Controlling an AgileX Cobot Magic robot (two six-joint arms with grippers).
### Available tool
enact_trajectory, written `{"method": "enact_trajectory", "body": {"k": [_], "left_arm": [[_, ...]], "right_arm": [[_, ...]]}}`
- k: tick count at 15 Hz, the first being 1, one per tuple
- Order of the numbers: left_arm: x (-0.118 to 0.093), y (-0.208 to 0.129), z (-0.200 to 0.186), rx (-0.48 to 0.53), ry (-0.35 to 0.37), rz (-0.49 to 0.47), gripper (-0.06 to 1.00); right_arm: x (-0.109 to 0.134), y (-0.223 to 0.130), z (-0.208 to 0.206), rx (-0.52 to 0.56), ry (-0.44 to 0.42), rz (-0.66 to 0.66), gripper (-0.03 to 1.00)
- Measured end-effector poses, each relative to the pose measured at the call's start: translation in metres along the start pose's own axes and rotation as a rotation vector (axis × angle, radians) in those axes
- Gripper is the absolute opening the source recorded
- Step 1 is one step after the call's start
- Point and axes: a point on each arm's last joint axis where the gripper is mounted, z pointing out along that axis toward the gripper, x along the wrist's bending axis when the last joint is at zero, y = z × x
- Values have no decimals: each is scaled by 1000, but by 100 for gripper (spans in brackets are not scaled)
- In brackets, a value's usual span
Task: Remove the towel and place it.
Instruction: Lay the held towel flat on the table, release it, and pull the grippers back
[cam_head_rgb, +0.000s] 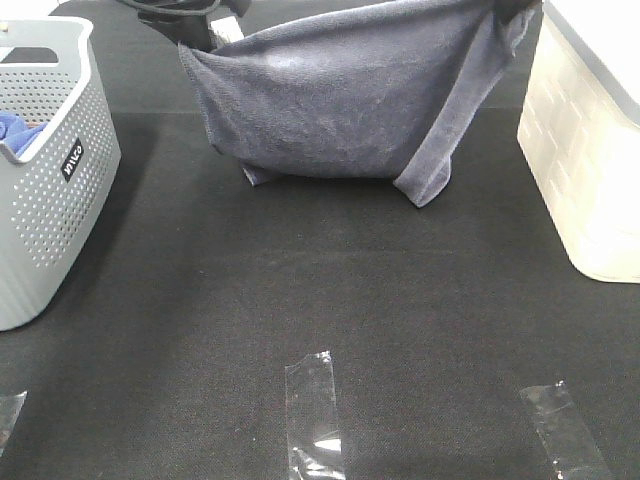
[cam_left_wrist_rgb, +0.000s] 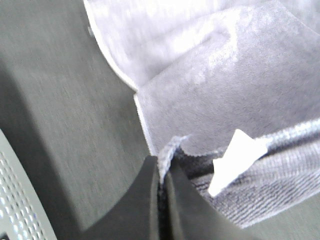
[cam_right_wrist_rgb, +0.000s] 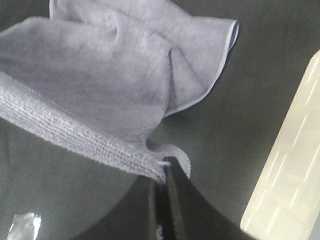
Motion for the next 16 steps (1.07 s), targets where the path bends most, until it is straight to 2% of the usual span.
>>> {"method": "enact_trajectory", "body": {"k": [3, 6, 9, 10, 11, 16], "left_arm": [[-6, -6, -18, 5, -10, -7, 0], [-23, -39, -25, 111, -13, 25, 0], [-42, -95, -13, 302, -41, 10, 0], [-45, -104, -10, 332, -45, 8, 0], [-58, -128, -6, 405, -63, 18, 0], [-102, -200, -16, 542, -84, 65, 0]], "right_arm": [[0, -9, 3, 35, 25, 16, 0], [3, -42, 21, 160, 69, 48, 0], [13, -92, 30, 299, 139, 93, 0], [16, -108, 30, 333, 149, 102, 0], [19, -122, 26, 349, 158, 107, 0], [31, -188, 8, 403, 198, 133, 0]]}}
